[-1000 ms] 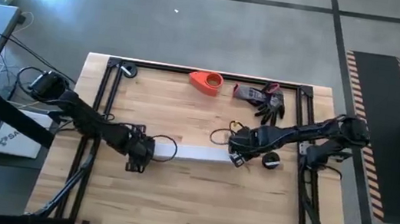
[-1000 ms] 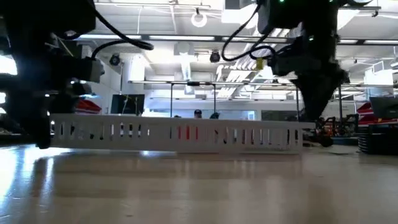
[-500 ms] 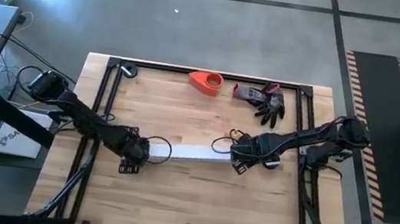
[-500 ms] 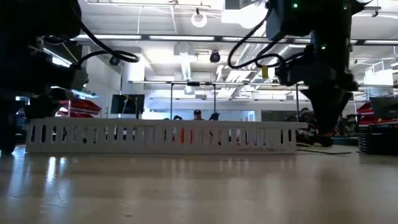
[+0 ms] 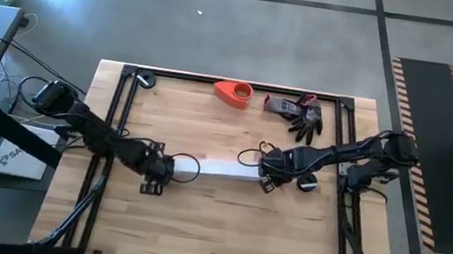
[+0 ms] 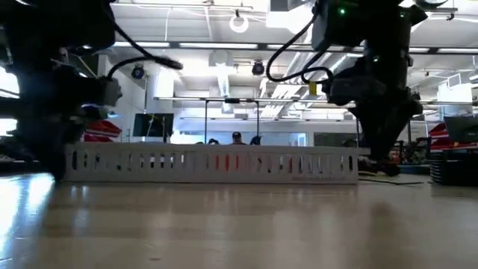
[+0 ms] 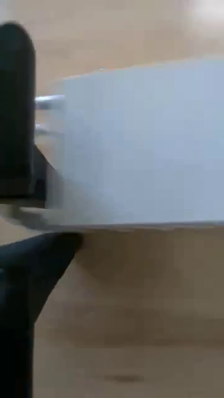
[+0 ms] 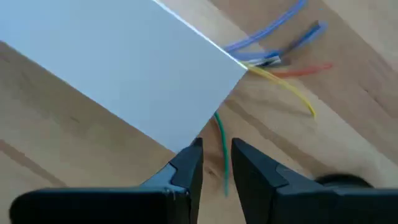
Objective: Ziptie cables
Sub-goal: Close the white cable duct
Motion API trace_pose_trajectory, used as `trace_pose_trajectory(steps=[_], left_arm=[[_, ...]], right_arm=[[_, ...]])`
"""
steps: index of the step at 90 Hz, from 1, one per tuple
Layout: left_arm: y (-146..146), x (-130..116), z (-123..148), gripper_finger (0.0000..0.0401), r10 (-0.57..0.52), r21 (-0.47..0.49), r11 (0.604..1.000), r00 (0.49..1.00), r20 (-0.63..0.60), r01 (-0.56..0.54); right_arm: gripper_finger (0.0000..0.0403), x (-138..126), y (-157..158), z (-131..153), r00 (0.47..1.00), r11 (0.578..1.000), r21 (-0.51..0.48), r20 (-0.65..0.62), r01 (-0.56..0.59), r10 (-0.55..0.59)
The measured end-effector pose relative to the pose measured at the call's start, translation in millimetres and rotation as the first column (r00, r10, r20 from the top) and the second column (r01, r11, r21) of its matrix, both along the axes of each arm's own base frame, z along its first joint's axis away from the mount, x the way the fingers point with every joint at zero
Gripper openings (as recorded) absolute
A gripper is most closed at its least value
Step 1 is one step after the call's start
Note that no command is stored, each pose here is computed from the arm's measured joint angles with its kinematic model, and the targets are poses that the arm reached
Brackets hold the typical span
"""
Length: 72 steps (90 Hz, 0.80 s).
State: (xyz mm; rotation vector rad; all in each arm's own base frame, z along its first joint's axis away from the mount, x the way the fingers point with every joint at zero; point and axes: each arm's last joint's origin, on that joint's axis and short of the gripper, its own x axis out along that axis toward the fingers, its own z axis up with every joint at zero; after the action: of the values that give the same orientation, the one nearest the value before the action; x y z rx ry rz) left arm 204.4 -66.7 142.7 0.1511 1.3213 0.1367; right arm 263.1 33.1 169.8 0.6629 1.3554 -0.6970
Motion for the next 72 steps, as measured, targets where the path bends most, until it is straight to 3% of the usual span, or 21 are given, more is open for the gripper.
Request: trace_pose_trajectory(steps=[11,37,60,72], left_arm=[[2.8,-1.7,-0.9,0.0072,0.009,-0.028,1.0,0.999,-0.038,-0.01],[5.6,-13.7,11.6,0.0198,0.074,-0.133,0.986,0.98,-0.183,-0.1],[14.0,-16.7,30.2,0.0251,0.062,-0.06,0.996,0.997,-0.043,-0.065],[18.5,-12.3,25.4,0.0261,0.041,-0.056,0.998,0.999,0.021,-0.039]], right_arm=[[0.0071,-3.8,3.8,-0.3,0.999,1.0,-0.004,-0.033,-0.019,0.019],[0.0071,-6.5,6.2,-0.5,0.997,0.999,-0.006,-0.058,-0.047,0.046],[0.0071,-6.6,6.2,-0.7,0.997,0.998,-0.006,-0.059,-0.055,0.055],[0.0071,-6.5,6.2,-0.9,0.997,0.998,-0.006,-0.056,-0.055,0.055]])
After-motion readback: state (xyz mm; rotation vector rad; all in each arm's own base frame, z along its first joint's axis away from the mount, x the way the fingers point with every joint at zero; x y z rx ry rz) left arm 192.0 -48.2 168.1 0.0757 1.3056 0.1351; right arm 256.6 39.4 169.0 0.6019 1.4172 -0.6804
